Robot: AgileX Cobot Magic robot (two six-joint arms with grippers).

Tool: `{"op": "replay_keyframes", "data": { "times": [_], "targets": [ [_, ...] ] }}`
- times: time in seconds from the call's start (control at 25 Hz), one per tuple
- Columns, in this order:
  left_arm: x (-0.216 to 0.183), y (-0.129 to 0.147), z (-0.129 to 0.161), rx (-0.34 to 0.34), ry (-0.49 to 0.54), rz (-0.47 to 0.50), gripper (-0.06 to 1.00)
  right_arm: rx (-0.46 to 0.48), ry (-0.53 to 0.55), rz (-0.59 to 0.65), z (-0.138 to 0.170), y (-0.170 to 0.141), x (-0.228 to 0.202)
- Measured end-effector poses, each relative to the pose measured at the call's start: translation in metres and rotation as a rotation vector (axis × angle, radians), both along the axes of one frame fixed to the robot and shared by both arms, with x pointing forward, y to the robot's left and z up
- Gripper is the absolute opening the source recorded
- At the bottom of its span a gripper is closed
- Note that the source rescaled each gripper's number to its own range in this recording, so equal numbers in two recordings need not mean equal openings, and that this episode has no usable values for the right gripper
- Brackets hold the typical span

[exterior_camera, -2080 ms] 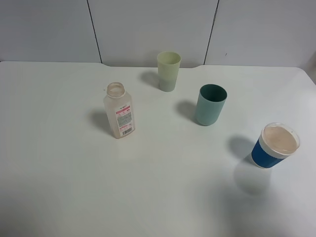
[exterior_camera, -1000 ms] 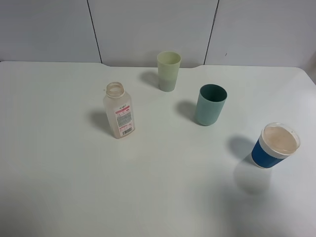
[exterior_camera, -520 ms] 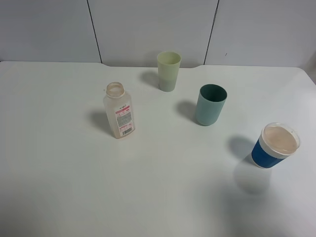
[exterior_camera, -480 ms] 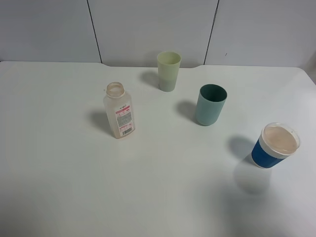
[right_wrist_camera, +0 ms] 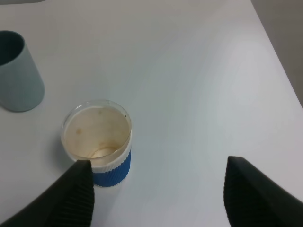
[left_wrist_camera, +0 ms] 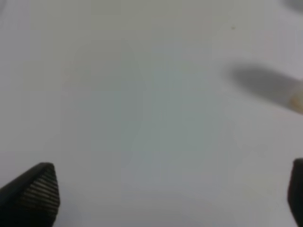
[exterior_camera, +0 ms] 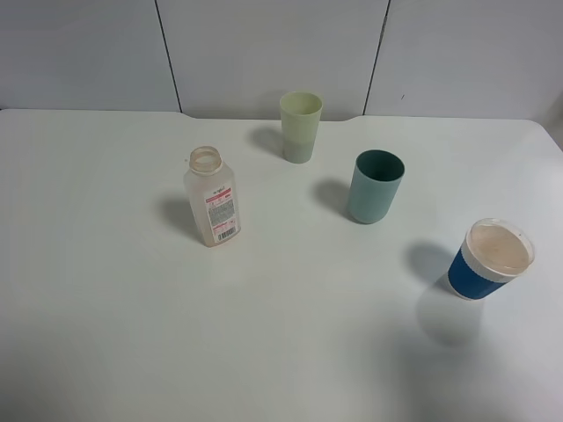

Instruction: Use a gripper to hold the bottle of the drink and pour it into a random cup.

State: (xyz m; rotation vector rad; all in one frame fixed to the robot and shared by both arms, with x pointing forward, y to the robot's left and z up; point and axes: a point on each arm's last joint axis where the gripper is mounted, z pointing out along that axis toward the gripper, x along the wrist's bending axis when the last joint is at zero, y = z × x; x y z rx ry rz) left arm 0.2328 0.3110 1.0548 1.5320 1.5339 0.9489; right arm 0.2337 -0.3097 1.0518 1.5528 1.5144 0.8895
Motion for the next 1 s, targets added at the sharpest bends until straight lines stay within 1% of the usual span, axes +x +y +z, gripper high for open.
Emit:
{"op": "replay_keyframes", "data": {
  "times": [0.4, 1.0],
  "targets": [
    [-0.0005, -0.0003, 0.0001, 0.0, -0.001, 0.048, 0.95, 0.0, 0.0, 0.0, 0.0, 0.0, 0.0],
    [-0.0005, -0.0003, 0.0001, 0.0, -0.001, 0.048, 0.96, 0.0, 0.0, 0.0, 0.0, 0.0, 0.0]
  ]
}}
